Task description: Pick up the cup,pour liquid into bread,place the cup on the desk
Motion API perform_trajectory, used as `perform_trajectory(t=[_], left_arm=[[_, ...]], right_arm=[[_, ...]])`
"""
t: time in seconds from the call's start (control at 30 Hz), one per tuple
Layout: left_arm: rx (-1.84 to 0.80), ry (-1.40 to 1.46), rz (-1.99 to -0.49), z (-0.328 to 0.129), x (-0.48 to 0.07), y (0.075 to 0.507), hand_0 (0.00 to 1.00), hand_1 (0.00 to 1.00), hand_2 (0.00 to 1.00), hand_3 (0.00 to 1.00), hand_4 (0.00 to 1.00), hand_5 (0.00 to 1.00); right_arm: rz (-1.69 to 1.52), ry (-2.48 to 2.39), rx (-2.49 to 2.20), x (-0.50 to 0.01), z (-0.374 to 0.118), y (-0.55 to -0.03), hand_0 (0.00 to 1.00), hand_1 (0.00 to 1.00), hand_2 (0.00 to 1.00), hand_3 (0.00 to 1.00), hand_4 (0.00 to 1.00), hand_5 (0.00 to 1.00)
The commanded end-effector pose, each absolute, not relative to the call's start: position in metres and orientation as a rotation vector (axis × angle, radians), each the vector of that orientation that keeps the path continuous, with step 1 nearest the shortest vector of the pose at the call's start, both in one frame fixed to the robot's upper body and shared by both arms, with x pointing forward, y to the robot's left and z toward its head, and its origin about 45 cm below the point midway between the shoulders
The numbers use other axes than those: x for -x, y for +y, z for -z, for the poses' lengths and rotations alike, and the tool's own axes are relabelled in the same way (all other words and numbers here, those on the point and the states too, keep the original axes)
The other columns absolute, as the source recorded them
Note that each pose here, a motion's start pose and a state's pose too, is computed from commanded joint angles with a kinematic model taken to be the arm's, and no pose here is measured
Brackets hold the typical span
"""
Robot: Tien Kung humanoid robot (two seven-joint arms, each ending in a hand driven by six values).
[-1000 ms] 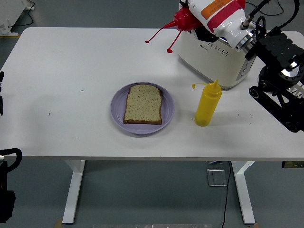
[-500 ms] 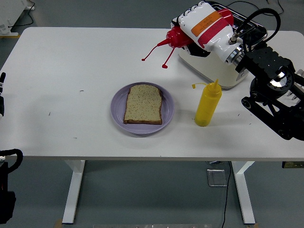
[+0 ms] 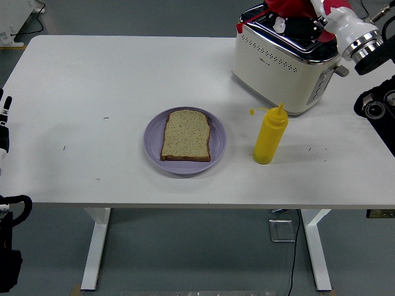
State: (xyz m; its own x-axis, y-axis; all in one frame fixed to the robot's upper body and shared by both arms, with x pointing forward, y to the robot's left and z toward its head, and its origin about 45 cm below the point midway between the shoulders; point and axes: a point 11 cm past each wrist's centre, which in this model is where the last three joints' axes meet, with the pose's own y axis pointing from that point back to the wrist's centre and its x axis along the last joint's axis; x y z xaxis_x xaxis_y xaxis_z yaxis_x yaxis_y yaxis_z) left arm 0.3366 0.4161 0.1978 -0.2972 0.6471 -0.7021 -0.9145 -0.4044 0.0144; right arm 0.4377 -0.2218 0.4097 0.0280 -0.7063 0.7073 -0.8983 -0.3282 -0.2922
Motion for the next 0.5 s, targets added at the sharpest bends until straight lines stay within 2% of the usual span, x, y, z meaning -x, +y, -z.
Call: perform_trajectory(t=[0.17, 0.5], left_arm=[[0.759, 0.516, -1.884, -0.197, -0.336, 0.418, 0.785, 0.739, 0.748, 0.689, 0.561, 0.998], [0.755, 0.517, -1.882, -0.197, -0.337, 0.417, 0.784, 0.739, 0.748, 0.687, 0.560, 0.998]], right_arm=[[-0.867, -1.830, -2.195, -0.437, -0.392, -0.256, 0.139, 0.187, 0.318, 0.417, 0.522, 0.156], [-0.332, -1.941, -2.545, -0.425, -0.340, -0.264, 0.152, 0.189, 0.320, 0.424, 0.530, 0.178]])
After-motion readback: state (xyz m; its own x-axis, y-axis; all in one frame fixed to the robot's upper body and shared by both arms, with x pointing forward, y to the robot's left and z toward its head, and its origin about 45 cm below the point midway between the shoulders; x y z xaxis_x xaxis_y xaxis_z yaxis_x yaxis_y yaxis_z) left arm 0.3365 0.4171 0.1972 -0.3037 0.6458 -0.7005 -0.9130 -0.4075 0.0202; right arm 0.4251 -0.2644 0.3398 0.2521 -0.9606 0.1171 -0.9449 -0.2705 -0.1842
